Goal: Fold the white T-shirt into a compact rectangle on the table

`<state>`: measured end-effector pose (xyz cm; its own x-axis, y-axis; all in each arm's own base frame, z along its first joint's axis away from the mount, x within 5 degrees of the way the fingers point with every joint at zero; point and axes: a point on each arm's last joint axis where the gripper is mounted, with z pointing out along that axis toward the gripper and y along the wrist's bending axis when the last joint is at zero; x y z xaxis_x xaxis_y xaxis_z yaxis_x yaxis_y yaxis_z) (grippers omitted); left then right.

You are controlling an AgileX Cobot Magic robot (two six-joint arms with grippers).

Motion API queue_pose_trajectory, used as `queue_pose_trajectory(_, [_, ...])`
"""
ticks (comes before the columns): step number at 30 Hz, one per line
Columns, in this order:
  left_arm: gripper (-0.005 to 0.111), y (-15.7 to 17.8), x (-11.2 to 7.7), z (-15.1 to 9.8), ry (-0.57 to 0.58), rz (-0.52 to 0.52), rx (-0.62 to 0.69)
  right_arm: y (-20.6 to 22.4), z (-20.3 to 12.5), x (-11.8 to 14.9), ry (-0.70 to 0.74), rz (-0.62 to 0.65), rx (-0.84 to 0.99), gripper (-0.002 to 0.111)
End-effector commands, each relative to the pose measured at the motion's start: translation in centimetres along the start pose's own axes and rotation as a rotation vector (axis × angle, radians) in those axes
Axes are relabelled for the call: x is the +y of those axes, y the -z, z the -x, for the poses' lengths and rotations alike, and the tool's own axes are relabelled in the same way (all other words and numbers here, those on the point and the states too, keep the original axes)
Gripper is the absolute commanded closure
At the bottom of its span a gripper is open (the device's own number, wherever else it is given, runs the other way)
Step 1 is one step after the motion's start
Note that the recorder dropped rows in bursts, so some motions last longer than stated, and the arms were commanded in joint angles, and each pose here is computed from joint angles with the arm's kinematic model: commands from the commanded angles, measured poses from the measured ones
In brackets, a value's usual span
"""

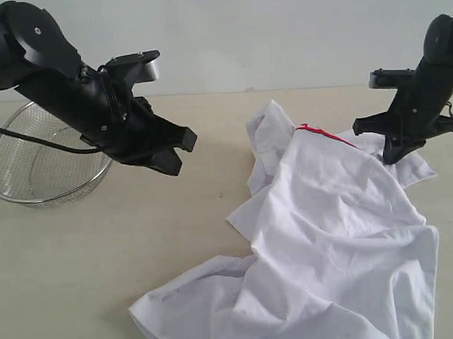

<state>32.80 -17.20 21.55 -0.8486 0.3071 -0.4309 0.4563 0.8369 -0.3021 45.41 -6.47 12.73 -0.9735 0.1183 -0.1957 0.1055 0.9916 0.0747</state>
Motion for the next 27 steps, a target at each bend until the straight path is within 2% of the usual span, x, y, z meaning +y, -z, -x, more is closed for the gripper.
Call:
queue_pose_trajectory(1, [0.102,0.1,0.0,0.0,-0.009,-0.002,0.006,0.0,0.0,-1.3,0.007,-0.052,0.004,0.108])
queue_pose_trajectory(10, [0.102,0.1,0.0,0.0,-0.009,-0.004,0.010,-0.3,-0.1,-3.1,-0.018,-0.075,0.003,0.108])
queue_pose_trajectory(16, [0.102,0.1,0.0,0.0,-0.009,-0.004,0.010,-1.4,-0.1,-3.3,-0.035,-0.094,0.004,0.108])
queue_pose_trajectory(27, [0.102,0.1,0.0,0.0,-0.011,-0.002,0.012,3.3,3.2,-3.4,-0.065,-0.127,-0.096,0.108])
